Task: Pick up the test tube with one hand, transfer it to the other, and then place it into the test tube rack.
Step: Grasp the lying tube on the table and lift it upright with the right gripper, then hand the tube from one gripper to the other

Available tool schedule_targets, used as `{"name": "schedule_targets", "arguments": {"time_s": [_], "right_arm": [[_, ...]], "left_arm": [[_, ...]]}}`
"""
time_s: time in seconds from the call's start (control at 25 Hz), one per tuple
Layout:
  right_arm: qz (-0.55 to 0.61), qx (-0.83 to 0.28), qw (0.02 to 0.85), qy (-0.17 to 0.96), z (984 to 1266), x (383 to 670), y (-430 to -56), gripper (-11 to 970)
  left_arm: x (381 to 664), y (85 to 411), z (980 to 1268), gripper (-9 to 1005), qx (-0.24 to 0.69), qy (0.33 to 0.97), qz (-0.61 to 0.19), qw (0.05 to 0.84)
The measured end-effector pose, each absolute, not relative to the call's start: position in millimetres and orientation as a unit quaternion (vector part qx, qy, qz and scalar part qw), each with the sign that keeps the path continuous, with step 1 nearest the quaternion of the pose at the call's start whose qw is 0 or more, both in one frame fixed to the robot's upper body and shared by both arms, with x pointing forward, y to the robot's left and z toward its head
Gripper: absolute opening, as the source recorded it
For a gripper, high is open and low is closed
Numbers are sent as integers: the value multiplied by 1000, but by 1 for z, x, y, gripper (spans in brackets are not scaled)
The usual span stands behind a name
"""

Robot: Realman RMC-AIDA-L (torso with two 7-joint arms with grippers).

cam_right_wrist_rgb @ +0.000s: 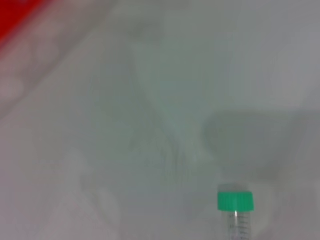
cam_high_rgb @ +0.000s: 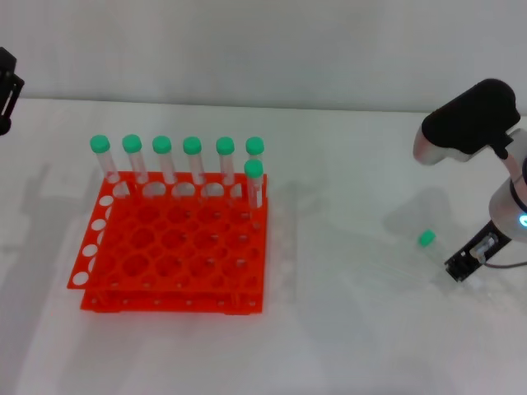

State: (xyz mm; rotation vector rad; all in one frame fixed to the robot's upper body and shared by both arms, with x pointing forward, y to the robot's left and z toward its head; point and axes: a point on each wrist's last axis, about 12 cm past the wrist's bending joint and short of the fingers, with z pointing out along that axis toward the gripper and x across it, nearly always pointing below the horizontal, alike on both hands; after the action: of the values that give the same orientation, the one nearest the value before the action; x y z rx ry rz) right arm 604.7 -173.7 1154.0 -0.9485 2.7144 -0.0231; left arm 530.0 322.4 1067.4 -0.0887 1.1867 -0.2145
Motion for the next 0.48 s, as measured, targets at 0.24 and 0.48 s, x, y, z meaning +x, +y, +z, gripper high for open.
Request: {"name": "schedule_targets", "arguments": {"time_s": [0.24,0.48], "right_arm": [[11,-324,203,924,1170,612,-177,191],[35,-324,319,890,1195,618,-183,192]], "left_arm": [[537,314,1067,877,-3,578,-124,807],[557,307,1075,876,76,615,-225,752]]}}
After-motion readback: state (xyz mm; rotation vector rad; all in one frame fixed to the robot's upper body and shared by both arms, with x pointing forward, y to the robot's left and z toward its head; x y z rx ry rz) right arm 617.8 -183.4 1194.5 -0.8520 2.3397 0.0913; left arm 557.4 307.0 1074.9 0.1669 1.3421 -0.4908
